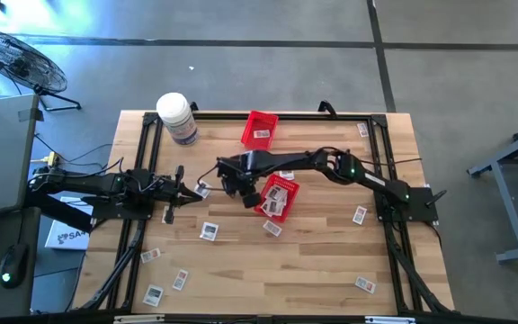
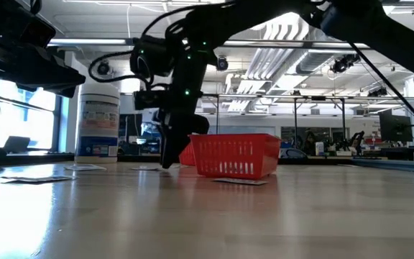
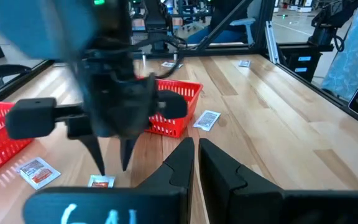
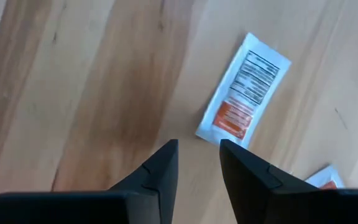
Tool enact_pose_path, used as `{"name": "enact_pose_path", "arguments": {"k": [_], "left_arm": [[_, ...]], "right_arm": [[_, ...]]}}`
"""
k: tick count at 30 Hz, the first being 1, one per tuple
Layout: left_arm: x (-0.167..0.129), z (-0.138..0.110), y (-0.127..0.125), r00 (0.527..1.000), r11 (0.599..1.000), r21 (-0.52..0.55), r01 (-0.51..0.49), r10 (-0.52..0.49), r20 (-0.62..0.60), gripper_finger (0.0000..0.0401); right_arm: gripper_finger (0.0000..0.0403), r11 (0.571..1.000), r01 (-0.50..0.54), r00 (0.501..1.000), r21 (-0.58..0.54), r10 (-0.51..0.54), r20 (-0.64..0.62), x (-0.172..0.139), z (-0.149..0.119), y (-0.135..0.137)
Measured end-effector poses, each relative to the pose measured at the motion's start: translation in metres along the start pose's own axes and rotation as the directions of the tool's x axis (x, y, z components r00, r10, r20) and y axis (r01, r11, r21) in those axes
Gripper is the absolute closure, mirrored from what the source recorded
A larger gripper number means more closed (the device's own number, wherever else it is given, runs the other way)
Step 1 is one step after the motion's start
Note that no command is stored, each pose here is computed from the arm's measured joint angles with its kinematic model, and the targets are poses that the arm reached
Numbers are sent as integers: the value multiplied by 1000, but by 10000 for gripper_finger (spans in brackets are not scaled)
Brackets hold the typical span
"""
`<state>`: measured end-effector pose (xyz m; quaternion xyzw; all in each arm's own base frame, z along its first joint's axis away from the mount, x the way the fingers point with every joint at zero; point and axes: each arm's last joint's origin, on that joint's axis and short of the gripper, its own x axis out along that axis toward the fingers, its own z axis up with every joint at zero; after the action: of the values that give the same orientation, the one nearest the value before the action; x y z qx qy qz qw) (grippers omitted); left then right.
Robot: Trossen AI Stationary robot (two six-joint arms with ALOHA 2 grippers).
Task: Pick & Place First Aid Supplies
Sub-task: Put the white ointment pack into the top red bin
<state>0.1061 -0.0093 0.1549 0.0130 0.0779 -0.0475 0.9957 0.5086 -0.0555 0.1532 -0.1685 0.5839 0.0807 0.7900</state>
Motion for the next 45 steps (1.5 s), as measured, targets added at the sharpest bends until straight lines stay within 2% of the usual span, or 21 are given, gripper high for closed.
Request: {"name": "enact_pose_path", "arguments": {"k": [4,12,16,23,32,45], "left_arm": [[0,0,0,1000,1000,0,0,0,0,380],[0,0,0,1000,1000,0,0,0,0,380],[0,0,0,1000,1000,0,0,0,0,380],[0,0,0,1000,1000,0,0,0,0,380],[0,0,0,1000,1000,0,0,0,0,380],[0,0,0,1000,1000,0,0,0,0,380]], "right_arm": [[290,1000,19,999,-6,-19,33,-5,7,5],[290,995,2,998,96,-9,67,4,2,-9],[290,992,-47,997,120,39,73,12,-2,-12],[290,991,-40,997,126,32,65,15,-2,-12],[290,989,-50,995,141,37,93,-1,2,-10],[290,990,-69,994,120,58,87,7,0,-9]]}}
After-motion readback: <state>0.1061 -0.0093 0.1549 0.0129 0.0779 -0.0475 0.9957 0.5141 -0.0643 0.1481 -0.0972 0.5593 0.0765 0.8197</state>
